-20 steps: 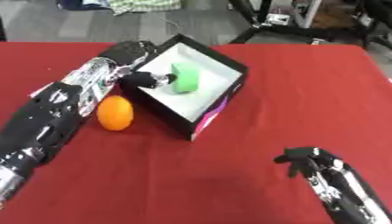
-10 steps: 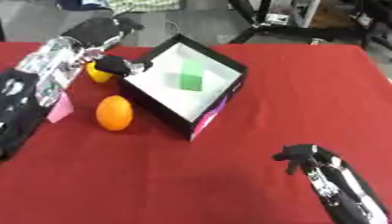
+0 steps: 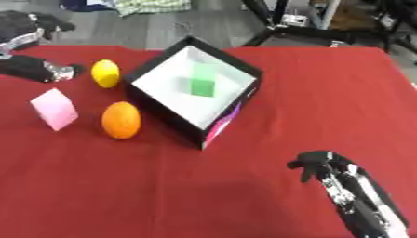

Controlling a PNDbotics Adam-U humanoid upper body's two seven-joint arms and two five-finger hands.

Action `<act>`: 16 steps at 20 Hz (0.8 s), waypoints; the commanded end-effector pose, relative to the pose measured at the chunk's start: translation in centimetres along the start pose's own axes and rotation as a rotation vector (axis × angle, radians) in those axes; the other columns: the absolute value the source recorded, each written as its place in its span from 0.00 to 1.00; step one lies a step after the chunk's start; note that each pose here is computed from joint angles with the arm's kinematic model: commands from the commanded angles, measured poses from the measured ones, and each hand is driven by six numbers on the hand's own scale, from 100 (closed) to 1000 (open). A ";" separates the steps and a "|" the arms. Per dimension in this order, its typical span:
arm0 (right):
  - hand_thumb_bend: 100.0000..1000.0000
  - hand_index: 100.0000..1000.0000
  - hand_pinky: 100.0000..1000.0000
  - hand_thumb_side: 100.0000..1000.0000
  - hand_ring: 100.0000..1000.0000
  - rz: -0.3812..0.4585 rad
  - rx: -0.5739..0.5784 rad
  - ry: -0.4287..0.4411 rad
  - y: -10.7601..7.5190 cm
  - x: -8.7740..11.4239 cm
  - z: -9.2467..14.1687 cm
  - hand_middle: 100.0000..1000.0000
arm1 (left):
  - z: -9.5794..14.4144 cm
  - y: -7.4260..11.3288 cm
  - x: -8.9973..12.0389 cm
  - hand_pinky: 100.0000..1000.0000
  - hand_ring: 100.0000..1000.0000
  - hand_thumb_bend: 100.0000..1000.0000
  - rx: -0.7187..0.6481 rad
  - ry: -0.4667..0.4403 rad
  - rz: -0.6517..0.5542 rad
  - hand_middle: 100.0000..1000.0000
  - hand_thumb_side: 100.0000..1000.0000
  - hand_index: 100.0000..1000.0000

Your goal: Pick up objects on the table and place them in the box.

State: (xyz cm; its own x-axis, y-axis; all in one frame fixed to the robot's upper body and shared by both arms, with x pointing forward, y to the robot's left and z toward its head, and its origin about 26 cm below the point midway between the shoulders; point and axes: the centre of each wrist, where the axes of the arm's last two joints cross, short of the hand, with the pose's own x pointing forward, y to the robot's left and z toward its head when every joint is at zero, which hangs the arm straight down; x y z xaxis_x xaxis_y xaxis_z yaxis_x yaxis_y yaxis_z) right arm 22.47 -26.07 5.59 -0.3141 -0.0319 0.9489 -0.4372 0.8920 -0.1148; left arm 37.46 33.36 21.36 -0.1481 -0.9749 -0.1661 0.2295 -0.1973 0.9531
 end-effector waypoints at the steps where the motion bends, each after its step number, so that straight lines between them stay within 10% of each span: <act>1: 0.00 0.65 1.00 0.53 0.69 0.031 -0.001 -0.017 -0.4 0.8 0.0 0.35 | -0.5 -1.4 -2.2 0.77 0.73 0.37 -0.051 0.113 0.032 0.85 0.94 0.98; 16: 0.00 0.65 1.00 0.62 0.68 0.033 -0.019 -0.001 -0.2 0.6 0.2 0.35 | -3.5 -9.3 -3.5 0.75 0.65 0.24 -0.112 0.241 0.202 0.77 0.89 0.93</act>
State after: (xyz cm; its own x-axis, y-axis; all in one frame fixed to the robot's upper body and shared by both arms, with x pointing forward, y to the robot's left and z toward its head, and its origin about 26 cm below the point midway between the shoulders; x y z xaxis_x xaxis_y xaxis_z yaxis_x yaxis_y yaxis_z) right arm 22.26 -26.27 5.41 -0.3065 -0.0151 0.9518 -0.4140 0.9025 -0.1190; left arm 39.21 37.77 12.17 0.1271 -0.9912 -0.0367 0.3386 0.0086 0.9409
